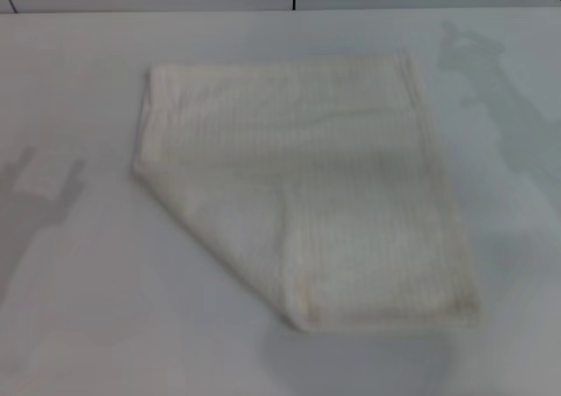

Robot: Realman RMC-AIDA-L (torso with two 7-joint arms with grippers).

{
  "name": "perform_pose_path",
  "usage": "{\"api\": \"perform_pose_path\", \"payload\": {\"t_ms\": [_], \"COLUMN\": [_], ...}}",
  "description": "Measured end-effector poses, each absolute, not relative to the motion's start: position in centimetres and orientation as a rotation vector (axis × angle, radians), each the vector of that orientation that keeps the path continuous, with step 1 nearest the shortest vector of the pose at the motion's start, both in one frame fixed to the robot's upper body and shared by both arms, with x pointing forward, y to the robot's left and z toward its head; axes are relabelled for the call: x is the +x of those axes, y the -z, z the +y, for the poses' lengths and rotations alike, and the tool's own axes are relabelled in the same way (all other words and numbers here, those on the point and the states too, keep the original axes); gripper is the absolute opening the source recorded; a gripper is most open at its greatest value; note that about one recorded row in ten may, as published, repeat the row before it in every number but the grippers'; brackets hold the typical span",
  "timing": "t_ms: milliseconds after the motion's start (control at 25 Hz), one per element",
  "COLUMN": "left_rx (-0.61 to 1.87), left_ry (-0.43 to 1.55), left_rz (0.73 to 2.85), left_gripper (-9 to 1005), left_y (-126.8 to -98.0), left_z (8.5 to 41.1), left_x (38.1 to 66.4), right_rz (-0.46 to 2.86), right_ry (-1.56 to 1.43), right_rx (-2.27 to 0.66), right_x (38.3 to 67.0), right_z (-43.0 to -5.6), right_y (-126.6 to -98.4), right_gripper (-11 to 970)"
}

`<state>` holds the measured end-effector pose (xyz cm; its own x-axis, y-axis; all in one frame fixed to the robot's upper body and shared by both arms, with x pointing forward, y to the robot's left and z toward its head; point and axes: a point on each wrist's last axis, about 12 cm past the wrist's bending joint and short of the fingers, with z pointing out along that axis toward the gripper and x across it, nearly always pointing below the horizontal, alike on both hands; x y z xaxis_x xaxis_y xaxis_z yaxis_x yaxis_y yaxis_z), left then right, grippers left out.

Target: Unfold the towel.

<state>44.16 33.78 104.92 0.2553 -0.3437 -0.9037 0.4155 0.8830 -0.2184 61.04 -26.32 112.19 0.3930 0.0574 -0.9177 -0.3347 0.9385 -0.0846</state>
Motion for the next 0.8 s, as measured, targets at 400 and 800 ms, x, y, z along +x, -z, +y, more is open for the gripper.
{"api": "perform_pose_path", "payload": {"t_ms": [400, 800], "left_rx": [0.071, 0.088], "left_ry": [0.507, 0.496], "left_rz": [1.2, 1.183], "left_gripper": [797, 797], "left_y": [-105.1, -105.6], "left_z": [34.0, 34.5], "left_x": [44.4, 44.5], "right_rz": [1.15, 1.171], "right_ry": [-0.254, -0.259], "right_rx": [-0.293, -0.292], "right_x": [61.9, 62.3], "right_z": [-25.4, -25.2], "right_y": [-112.6, -112.6], "right_gripper": [0, 0]}}
